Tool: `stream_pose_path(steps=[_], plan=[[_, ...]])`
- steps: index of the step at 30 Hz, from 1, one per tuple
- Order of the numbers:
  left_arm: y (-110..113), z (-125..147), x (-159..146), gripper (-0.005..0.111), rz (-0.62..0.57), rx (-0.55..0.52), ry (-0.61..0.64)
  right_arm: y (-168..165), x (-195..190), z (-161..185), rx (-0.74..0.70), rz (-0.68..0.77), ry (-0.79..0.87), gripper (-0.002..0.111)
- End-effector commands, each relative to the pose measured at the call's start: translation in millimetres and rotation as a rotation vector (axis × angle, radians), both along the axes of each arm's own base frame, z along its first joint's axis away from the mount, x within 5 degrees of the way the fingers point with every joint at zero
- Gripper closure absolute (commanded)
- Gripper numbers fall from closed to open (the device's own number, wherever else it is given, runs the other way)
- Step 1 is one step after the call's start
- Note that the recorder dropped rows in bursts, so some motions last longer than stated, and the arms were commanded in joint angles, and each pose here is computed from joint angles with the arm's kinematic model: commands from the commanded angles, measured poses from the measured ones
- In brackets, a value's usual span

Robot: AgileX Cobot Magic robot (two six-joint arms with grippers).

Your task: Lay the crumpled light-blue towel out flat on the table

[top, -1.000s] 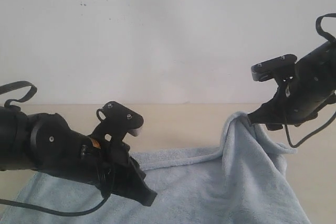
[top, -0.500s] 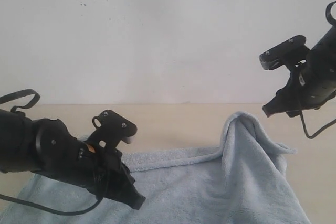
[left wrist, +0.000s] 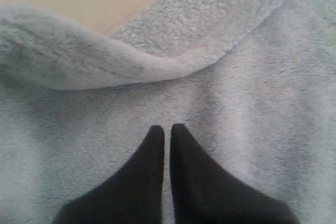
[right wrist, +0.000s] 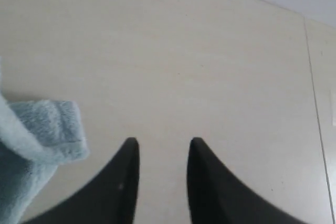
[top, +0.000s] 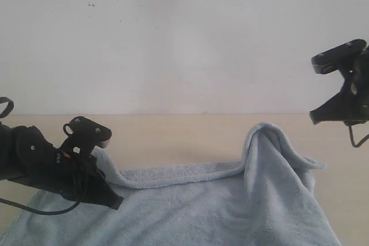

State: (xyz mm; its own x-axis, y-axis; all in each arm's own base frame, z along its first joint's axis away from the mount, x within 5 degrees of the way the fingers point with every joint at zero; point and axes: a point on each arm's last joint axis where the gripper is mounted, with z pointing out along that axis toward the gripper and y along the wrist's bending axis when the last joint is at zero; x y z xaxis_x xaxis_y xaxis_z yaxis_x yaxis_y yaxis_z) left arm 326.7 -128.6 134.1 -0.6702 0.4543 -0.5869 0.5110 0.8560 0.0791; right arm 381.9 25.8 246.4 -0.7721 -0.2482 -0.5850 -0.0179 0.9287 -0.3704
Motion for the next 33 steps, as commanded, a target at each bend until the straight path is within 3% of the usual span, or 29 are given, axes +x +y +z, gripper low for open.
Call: stream_pose_path(steps=[1, 7, 13, 28, 31, 32, 33], plan=[[15.4, 3.5, 9.8, 0.103, 0.055, 0.002, -0.050, -36.5, 2.9, -7.4, 0.131, -0.151, -0.022, 0.108], [29.2, 7.0, 21.6, 0.103, 0.121, 0.008, -0.153, -48.3, 8.4, -29.5, 0.193, -0.074, 0.062, 0.108], [37.8, -17.5, 28.4, 0.103, 0.120, 0.062, -0.144, -35.5, 13.2, -54.5, 0.248, 0.059, 0.156, 0.108], [71.6, -20.8, 44.4, 0.103, 0.224, 0.100, -0.260, -34.3, 13.5, -57.4, 0.273, 0.047, 0.162, 0.108], [68.6, -20.5, 44.2, 0.103, 0.288, 0.030, -0.250, -33.7, 14.3, -57.0, 0.284, 0.043, 0.150, 0.108], [62.4, -20.2, 43.4, 0.103, 0.262, 0.023, -0.253, -33.7, 14.7, -56.7, 0.284, 0.044, 0.146, 0.108], [50.0, -20.2, 41.3, 0.103, 0.144, 0.050, -0.264, -33.7, 15.3, -56.4, 0.284, 0.045, 0.139, 0.108]])
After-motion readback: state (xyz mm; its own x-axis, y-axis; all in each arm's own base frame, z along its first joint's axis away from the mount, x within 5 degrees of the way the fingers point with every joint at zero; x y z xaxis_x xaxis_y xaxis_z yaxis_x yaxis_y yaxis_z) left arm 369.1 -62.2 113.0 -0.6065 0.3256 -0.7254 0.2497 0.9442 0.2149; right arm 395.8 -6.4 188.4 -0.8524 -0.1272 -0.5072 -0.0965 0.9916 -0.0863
